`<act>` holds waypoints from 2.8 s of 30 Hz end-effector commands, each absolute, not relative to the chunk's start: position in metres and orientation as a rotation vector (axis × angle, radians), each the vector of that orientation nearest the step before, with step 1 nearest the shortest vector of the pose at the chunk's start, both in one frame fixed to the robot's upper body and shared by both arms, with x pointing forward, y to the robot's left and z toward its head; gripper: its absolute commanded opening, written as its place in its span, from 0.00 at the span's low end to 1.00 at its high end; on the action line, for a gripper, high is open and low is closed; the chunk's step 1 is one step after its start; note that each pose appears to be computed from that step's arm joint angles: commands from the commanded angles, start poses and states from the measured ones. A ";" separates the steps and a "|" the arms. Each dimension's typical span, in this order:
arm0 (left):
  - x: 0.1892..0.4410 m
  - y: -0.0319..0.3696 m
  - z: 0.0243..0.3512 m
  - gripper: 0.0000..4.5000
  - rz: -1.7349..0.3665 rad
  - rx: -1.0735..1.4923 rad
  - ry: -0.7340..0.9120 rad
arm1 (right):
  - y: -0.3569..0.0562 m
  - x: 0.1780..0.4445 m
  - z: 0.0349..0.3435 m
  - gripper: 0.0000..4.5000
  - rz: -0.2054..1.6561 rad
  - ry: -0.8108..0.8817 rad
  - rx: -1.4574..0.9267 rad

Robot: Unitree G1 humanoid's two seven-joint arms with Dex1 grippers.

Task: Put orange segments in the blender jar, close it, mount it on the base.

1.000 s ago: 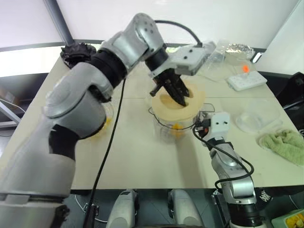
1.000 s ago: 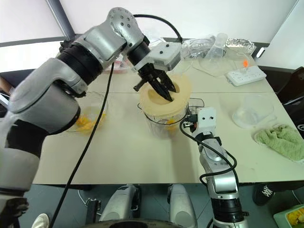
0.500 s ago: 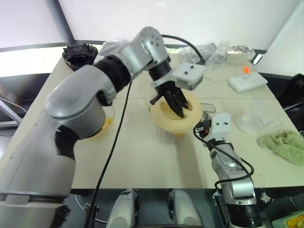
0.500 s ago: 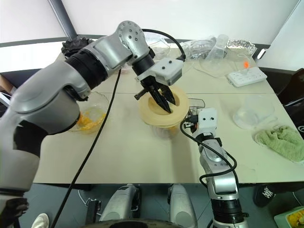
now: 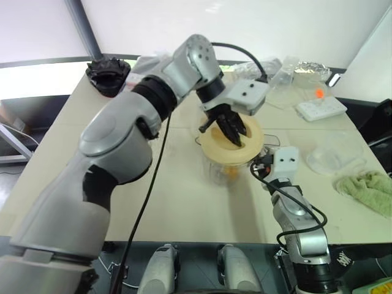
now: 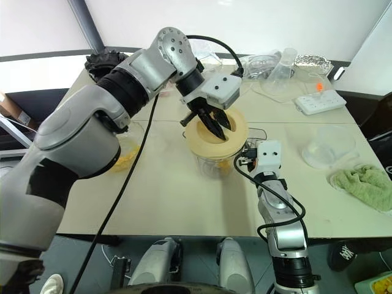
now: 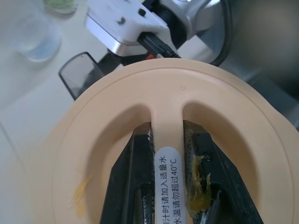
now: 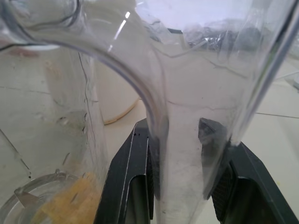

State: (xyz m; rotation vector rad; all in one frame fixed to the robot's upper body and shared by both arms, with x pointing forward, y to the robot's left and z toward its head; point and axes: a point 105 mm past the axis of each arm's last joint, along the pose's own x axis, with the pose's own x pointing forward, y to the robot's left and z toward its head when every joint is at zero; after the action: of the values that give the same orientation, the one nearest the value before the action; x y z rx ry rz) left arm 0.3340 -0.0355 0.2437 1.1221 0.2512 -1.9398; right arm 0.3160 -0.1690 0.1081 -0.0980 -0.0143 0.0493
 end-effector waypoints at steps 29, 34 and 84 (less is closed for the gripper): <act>0.348 -0.037 0.210 0.06 -1.808 1.015 0.503 | -0.177 0.310 0.102 0.20 0.004 0.016 -0.142; 0.354 -0.037 0.207 0.06 -1.726 0.975 0.558 | -0.177 0.311 0.101 0.20 0.005 0.018 -0.142; 0.359 -0.028 0.192 0.06 -1.282 0.747 0.667 | -0.172 0.311 0.096 0.20 0.024 0.032 -0.145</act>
State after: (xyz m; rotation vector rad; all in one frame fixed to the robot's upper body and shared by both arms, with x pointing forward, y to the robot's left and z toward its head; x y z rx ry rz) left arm 0.3436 -0.0490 0.2181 0.7515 0.5660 -1.4109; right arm 0.3150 -0.1713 0.0977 -0.0796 0.0268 0.0217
